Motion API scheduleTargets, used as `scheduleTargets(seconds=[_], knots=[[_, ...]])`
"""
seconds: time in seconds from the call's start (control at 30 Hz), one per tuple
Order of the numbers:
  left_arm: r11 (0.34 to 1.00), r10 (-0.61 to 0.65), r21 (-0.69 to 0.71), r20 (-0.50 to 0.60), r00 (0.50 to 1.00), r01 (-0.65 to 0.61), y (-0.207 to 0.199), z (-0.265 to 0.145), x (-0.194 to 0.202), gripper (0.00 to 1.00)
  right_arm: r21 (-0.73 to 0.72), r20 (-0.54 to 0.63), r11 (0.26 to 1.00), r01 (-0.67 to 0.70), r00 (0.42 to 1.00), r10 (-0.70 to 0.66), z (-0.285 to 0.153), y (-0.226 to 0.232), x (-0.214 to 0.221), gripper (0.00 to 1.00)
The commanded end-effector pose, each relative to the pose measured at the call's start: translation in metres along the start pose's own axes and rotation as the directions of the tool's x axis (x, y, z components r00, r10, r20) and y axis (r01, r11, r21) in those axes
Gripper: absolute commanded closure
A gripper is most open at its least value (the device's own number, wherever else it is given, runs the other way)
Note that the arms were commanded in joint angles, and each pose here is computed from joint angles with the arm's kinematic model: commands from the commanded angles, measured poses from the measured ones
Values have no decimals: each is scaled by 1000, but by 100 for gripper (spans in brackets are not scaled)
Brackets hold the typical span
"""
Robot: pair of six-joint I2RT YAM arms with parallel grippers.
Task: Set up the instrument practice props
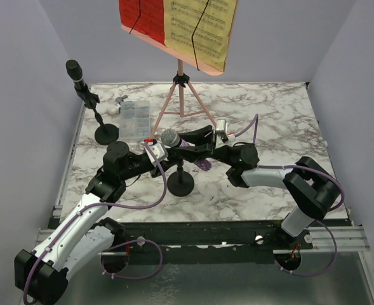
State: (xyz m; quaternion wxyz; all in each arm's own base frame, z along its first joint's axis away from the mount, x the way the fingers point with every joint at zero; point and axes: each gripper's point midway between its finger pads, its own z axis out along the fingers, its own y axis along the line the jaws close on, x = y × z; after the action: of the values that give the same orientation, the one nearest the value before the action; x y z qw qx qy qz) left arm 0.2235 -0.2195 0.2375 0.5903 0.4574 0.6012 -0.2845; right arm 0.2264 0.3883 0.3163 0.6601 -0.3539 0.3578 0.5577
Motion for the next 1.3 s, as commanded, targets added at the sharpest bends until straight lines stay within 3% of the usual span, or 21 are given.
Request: scheduleTargets(seconds=[0.0,0.07,0.2,0.33,0.43,0.5,0.8,0.93,1.1,1.27], knots=[[999,35,32,80,996,-37,-5,1,-23,100,-47,141,997,68,988,-61,-6,23,-22,93],[999,34,32,82,996,-37,-5,0,-24,100,-36,136,998,60,989,-55,-9,23,-21,87],[999,33,25,96,995,-36,-6,-3,-27,100,-2,125,999,46,991,-45,-13,20,-22,67],[999,32,-18,144,989,-30,-4,-9,-34,49,45,97,999,32,995,-36,-17,17,-28,43],[999,21,-28,159,987,-17,-3,-11,-38,29,104,30,995,4,1000,-7,-20,10,-26,32],[1000,11,-26,158,987,-7,-3,-11,-38,3,156,-24,987,-23,999,27,-24,5,-24,25],[997,23,-75,183,983,-10,1,-19,-47,1,342,-250,935,-97,949,190,-67,8,-12,4],[996,21,-84,195,981,-5,1,-22,-51,1,476,-267,863,-168,908,324,-90,10,-15,4],[994,16,-111,202,979,7,5,-25,-54,2,638,-242,723,-267,821,517,-104,8,-14,6],[994,1,-104,211,978,21,4,-25,-57,14,644,-226,678,-354,759,610,-87,13,-17,13]])
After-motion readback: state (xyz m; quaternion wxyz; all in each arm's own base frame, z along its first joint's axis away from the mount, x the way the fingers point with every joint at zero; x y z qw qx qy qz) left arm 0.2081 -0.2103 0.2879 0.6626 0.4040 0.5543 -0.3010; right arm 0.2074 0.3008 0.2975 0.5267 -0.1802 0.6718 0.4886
